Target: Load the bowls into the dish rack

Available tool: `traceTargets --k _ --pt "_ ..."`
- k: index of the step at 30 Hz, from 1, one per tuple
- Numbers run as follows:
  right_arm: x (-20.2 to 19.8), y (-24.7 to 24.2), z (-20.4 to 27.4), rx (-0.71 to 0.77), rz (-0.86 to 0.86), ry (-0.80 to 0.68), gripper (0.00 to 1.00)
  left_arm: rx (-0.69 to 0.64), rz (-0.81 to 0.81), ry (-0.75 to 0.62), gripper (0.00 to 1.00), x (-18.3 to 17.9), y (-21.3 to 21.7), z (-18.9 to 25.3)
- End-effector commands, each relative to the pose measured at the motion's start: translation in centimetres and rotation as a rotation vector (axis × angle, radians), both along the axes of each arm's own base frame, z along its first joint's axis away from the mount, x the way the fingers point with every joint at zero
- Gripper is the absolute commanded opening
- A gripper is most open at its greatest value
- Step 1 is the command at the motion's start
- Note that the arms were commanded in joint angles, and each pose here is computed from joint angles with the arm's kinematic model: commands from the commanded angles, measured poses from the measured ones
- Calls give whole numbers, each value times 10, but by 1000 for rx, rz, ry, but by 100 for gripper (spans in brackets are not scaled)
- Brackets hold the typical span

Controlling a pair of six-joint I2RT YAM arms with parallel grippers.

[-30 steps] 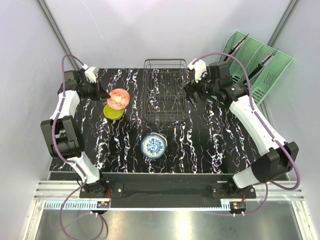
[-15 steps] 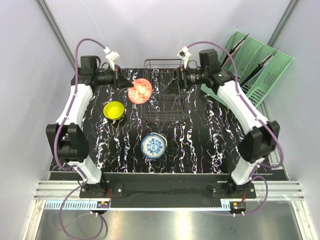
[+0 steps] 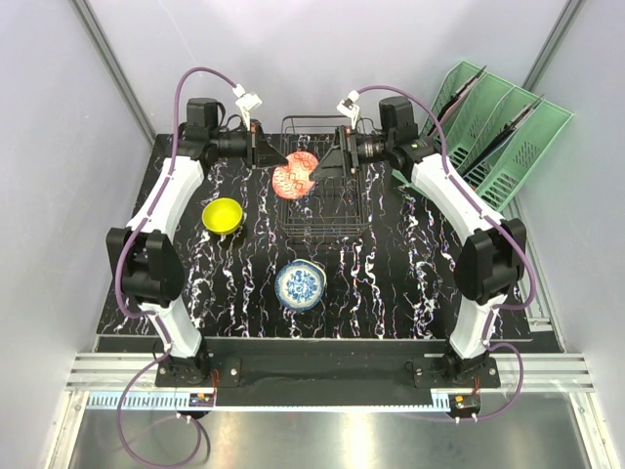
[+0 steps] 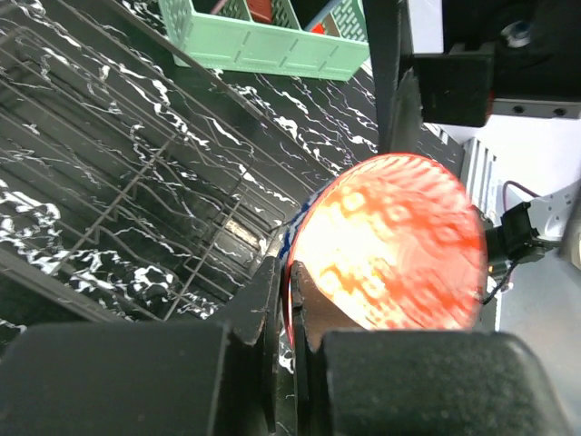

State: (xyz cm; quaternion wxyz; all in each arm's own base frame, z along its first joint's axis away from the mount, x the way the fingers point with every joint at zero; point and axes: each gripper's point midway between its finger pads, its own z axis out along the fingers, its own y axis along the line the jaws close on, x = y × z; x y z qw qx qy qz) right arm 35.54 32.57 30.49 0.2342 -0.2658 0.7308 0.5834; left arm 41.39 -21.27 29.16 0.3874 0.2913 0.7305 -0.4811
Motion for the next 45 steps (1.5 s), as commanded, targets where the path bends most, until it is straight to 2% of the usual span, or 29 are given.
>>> traceTargets --k 1,14,25,35,45 --pt "-5 -2 36 92 51 -50 100 -45 -42 -85 0 -2 -11 31" --pt "32 -12 7 94 -1 46 100 -52 -36 -110 0 -4 -12 39" --pt "31 -9 0 114 34 97 100 -65 -9 -138 0 4 -11 42" --pt "28 -5 6 214 101 162 100 -71 18 -145 0 9 -11 36" --pt "29 -5 1 234 113 179 100 -66 48 -159 0 16 -11 31"
